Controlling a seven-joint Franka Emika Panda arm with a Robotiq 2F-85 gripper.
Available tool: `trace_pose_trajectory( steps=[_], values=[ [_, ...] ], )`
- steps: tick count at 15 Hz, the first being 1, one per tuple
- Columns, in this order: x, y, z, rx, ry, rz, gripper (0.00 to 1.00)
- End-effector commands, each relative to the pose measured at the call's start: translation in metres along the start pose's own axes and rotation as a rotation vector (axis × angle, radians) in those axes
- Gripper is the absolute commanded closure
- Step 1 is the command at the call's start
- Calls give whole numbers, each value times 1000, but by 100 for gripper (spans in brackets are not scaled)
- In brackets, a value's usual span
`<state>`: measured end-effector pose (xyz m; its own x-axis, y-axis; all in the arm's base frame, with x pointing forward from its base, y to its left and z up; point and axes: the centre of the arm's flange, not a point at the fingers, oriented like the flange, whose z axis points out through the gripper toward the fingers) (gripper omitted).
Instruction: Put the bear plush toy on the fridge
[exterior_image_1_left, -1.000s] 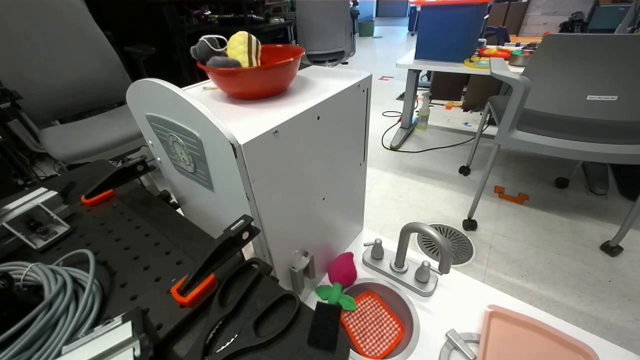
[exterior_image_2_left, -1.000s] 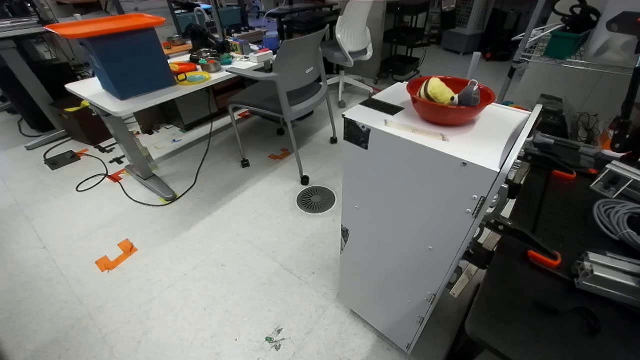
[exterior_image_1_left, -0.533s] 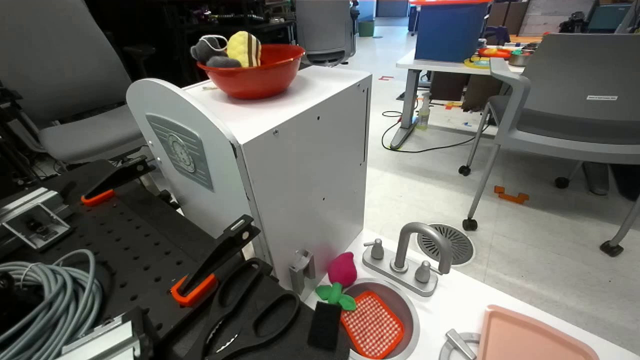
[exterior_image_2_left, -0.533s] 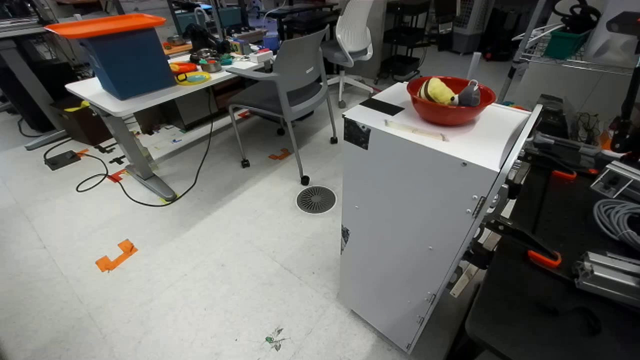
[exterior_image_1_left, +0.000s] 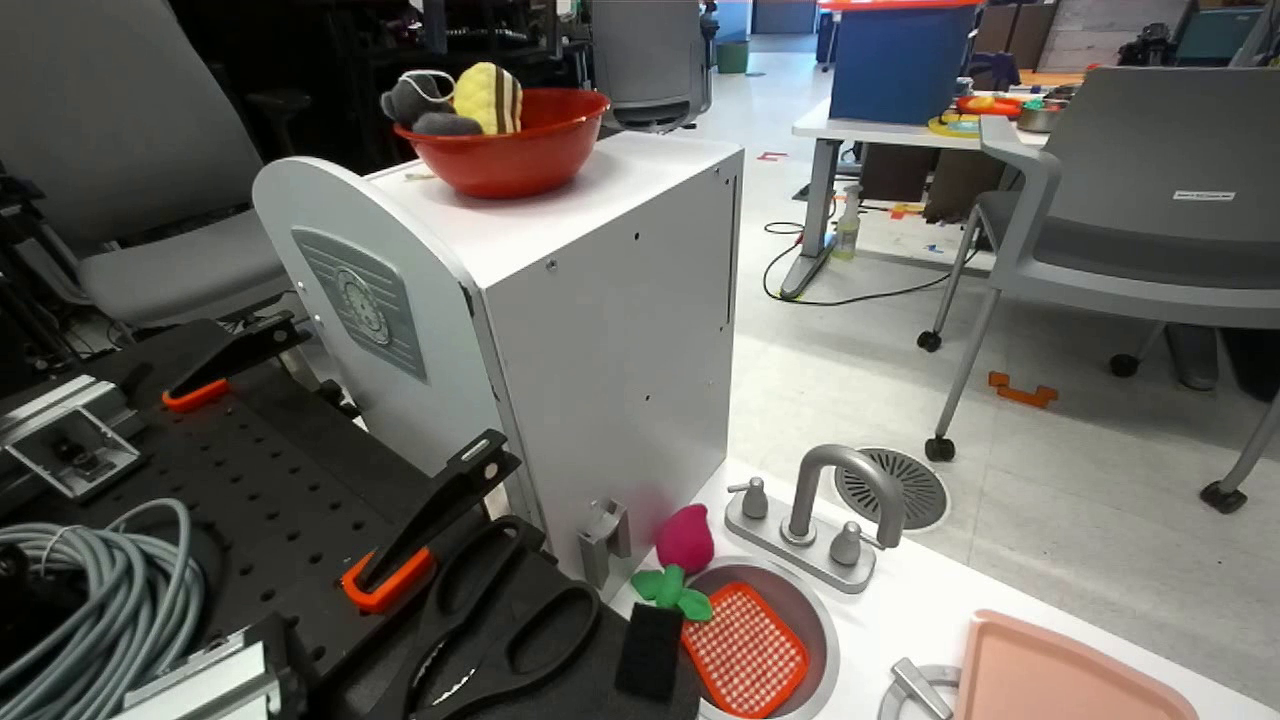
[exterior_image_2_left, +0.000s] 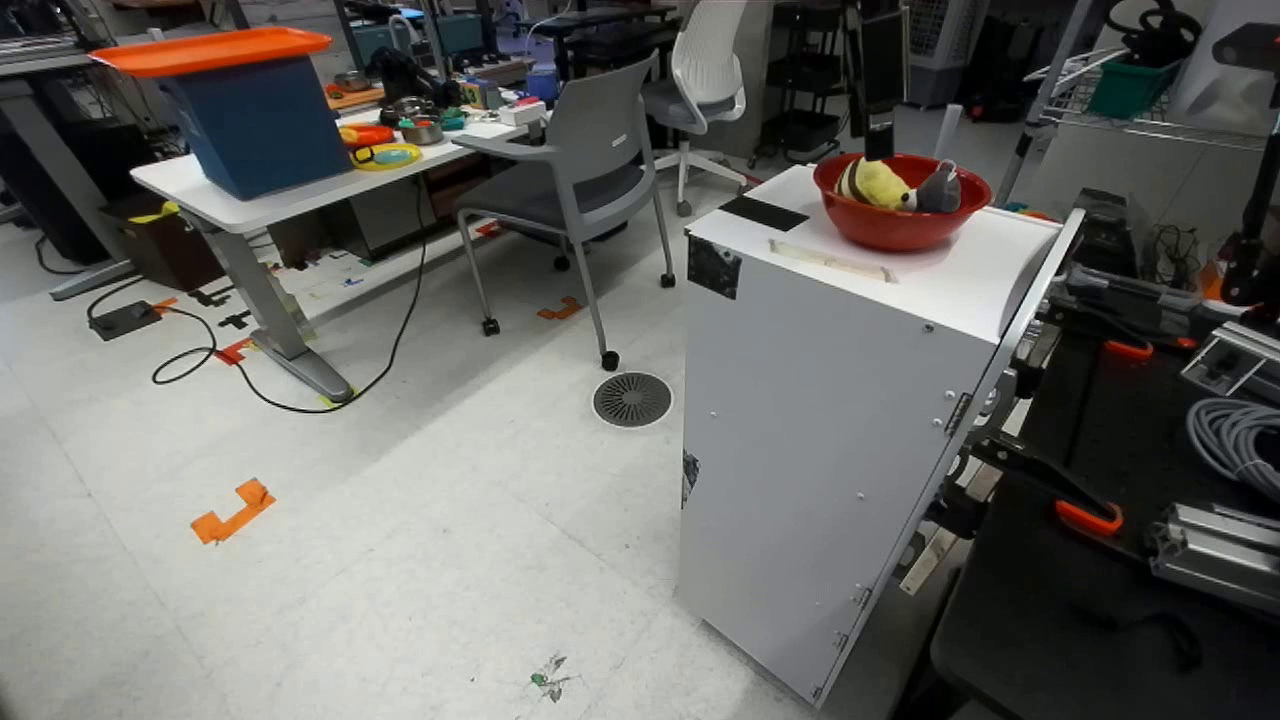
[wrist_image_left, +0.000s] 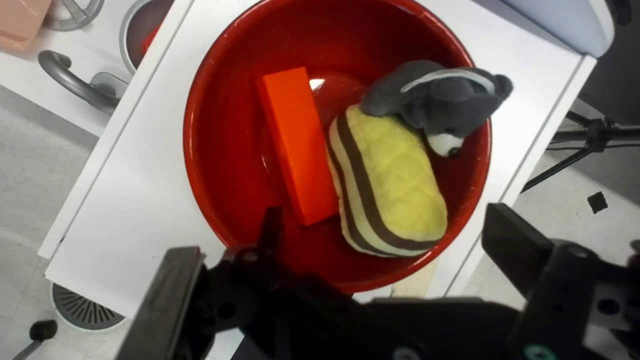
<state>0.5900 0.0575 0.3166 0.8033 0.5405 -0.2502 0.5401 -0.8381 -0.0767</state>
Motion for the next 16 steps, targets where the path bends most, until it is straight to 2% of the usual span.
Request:
trace_pose_trajectory(
  steps=[1,4,16],
  values=[
    [20,6,9,-18,-20,-93,0],
    [31,6,15,-24,-42,-132,0],
    [44,-3,7,-70,-19,-205,0]
  ],
)
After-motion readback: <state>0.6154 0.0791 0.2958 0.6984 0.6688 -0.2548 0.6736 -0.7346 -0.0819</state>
